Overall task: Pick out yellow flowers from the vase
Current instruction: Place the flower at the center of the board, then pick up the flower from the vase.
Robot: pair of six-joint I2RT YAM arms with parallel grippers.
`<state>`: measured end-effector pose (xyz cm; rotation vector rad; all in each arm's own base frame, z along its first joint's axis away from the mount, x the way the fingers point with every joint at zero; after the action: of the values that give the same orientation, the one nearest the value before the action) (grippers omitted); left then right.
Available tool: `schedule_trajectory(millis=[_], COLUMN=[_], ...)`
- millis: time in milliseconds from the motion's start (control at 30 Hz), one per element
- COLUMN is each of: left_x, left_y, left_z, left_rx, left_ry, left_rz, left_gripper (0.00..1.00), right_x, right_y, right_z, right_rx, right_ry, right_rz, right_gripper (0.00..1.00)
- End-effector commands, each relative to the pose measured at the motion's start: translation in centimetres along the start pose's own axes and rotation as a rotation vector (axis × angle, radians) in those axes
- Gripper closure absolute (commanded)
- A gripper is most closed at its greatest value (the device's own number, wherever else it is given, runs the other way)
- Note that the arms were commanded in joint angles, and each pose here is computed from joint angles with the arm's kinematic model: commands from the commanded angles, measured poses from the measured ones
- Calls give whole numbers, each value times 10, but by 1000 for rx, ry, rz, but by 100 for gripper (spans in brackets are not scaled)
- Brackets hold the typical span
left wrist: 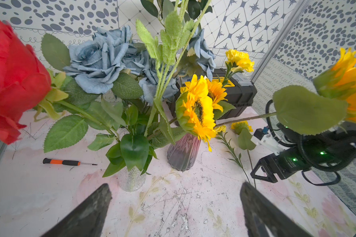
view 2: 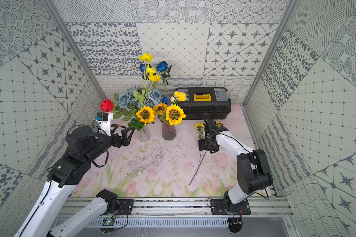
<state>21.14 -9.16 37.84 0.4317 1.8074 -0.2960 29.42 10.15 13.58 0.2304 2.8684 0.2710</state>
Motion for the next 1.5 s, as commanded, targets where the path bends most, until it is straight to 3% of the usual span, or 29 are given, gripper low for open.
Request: schedule_trajectory(millis=[0, 100, 233, 367, 633, 900, 1067, 1133, 1267, 1467], left_x=[-12, -14, -14, -9, 2, 26, 41, 41, 40, 33], left_y=[1, 0, -3, -4, 0, -4, -12, -11, -10, -9], left_z=[4, 9, 21, 33, 54, 62, 82, 88, 92, 98], left_rx=[7, 16, 50, 68, 32, -42, -146, -182, -239, -276], left_ry=[-22, -27, -38, -27, 103, 62, 55, 29, -128, -237], left_rz=[-20, -34, -85, -111, 96, 215, 361, 376, 372, 393], left_gripper=[2, 2, 2, 2, 5, 9, 13, 15, 15, 23], right_x=[-4, -2, 4, 12, 22, 22, 20, 20, 22, 27], right_y=[2, 4, 6, 8, 10, 13, 17, 18, 19, 19], right_z=[-42, -70, -95, -100, -94, -90, -89, -89, -89, -85], right_rx=[-51, -132, -243, -305, -352, -381, -395, -408, -420, -432], right_ry=[-150, -284, -409, -440, -400, -389, -375, -373, -367, -340], right_rz=[19, 31, 55, 68, 65, 66, 64, 62, 63, 66], right_gripper=[11, 2, 2, 2, 2, 2, 2, 2, 2, 2])
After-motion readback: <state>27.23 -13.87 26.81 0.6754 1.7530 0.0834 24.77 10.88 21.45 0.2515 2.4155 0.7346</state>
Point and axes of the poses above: each gripper's point midway between its finger pads, its own z axis out along the fingers, its own y axis along the line the jaws close on, x = y × z, the point moved 5 cm from there along -z, back along the fingers, and after that the axes turned 13 degrees about z, right-handed, at the moved point
